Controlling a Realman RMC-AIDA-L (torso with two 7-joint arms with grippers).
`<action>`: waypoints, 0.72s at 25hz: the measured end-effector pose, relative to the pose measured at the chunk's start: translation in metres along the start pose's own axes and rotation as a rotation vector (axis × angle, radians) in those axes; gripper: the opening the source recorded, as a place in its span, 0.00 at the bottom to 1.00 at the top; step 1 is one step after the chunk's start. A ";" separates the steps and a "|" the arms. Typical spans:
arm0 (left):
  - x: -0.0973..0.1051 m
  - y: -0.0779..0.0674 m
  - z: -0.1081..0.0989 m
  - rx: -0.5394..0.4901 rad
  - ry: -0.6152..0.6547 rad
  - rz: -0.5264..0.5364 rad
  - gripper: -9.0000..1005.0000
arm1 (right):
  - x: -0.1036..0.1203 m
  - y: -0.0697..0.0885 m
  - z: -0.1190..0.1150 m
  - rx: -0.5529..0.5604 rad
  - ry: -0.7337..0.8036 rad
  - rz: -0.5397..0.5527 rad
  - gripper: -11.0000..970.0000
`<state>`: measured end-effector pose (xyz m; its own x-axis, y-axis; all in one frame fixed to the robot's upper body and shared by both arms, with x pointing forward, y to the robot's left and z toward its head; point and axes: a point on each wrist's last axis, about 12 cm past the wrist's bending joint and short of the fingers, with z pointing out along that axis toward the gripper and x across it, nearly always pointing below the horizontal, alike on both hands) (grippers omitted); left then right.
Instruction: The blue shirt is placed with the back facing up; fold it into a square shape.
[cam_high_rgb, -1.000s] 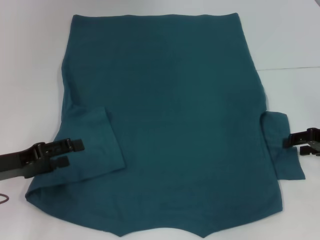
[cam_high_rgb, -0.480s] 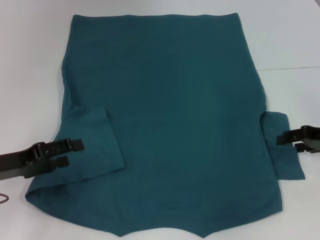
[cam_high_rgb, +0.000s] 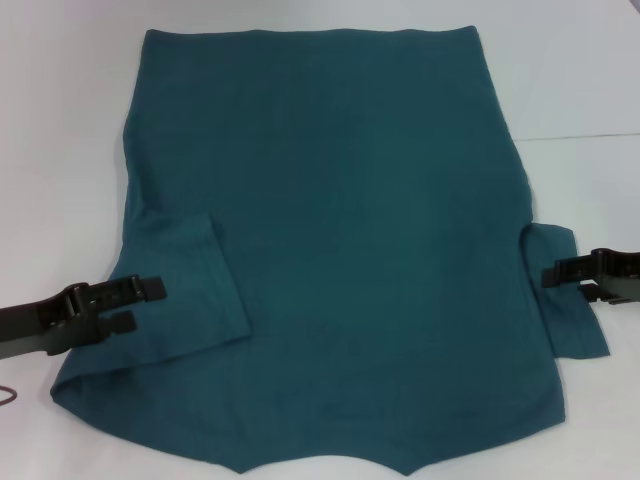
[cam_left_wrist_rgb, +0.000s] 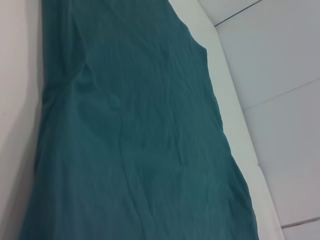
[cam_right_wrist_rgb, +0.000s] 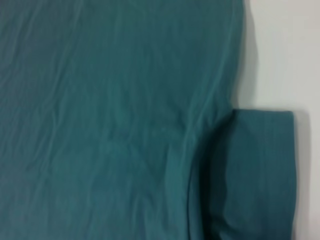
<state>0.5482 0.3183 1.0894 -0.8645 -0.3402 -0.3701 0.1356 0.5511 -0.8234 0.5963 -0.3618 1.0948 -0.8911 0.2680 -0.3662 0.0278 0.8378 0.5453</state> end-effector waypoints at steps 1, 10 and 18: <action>0.000 0.000 0.000 0.000 0.000 0.000 0.89 | 0.000 0.000 0.000 0.000 0.000 0.000 0.72; 0.000 0.000 0.000 0.000 -0.002 -0.007 0.89 | 0.004 -0.002 0.003 0.032 0.044 -0.013 0.72; 0.000 0.000 0.000 -0.003 -0.005 -0.008 0.89 | 0.003 -0.001 0.003 0.020 0.031 -0.011 0.72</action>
<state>0.5486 0.3189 1.0893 -0.8632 -0.3485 -0.3652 0.1268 0.5506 -0.8251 0.5949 -0.3605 1.0914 -0.9051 0.2441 -0.3481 0.0267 0.8498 0.5264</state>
